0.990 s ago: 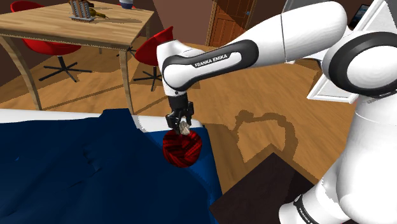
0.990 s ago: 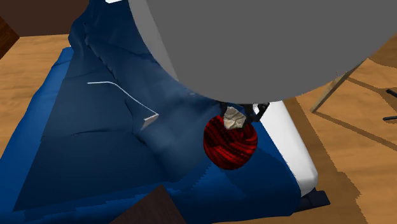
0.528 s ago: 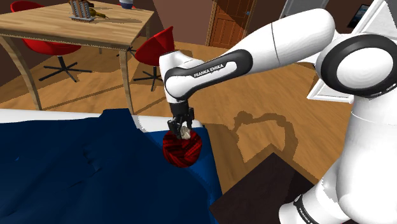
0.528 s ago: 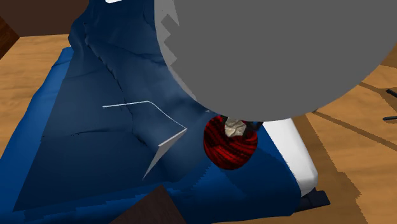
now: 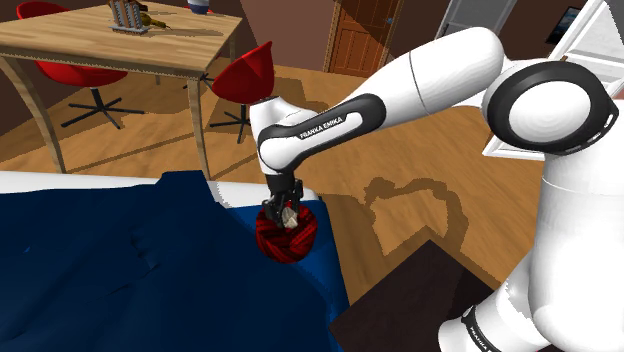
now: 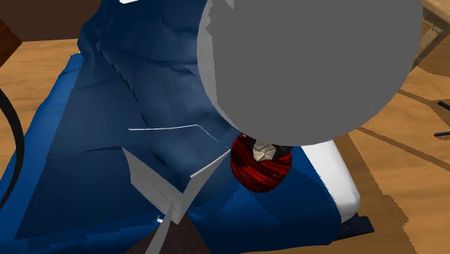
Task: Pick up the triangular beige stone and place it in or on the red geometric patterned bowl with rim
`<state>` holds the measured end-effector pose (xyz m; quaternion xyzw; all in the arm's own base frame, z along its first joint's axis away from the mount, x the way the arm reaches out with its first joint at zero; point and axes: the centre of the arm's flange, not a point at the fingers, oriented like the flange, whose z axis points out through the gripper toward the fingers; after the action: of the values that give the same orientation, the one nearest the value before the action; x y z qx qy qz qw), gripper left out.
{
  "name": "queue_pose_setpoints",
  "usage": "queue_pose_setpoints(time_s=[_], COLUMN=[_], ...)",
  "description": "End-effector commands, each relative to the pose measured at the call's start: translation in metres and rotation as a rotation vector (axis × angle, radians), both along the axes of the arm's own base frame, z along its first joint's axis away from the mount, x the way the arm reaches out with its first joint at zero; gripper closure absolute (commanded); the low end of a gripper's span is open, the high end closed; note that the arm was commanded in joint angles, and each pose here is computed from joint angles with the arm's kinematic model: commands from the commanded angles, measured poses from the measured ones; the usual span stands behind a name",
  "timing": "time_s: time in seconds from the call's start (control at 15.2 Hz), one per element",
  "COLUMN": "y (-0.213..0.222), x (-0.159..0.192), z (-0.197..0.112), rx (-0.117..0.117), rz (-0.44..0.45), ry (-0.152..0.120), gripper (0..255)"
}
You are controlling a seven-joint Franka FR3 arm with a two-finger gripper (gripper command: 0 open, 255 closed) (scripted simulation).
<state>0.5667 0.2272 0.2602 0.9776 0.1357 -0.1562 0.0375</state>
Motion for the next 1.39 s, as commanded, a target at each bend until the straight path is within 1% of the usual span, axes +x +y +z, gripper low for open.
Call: queue_pose_setpoints(time_s=[0.0, 0.4, 0.46, 0.79, 1.06, 1.32], y=[-0.001, -0.001, -0.001, -0.001, 0.005, 0.005], x=[0.000, 0.000, 0.000, 0.000, 0.015, 0.015], z=[-0.002, -0.002, -0.002, -0.002, 0.045, 0.045], rx=[0.000, 0.000, 0.000, 0.000, 0.000, 0.000], rz=[0.000, 0.000, 0.000, 0.000, 0.000, 0.000], ry=[-0.001, -0.001, -0.001, -0.001, -0.001, -0.001], gripper=[255, 255, 0, 0, 0, 0])
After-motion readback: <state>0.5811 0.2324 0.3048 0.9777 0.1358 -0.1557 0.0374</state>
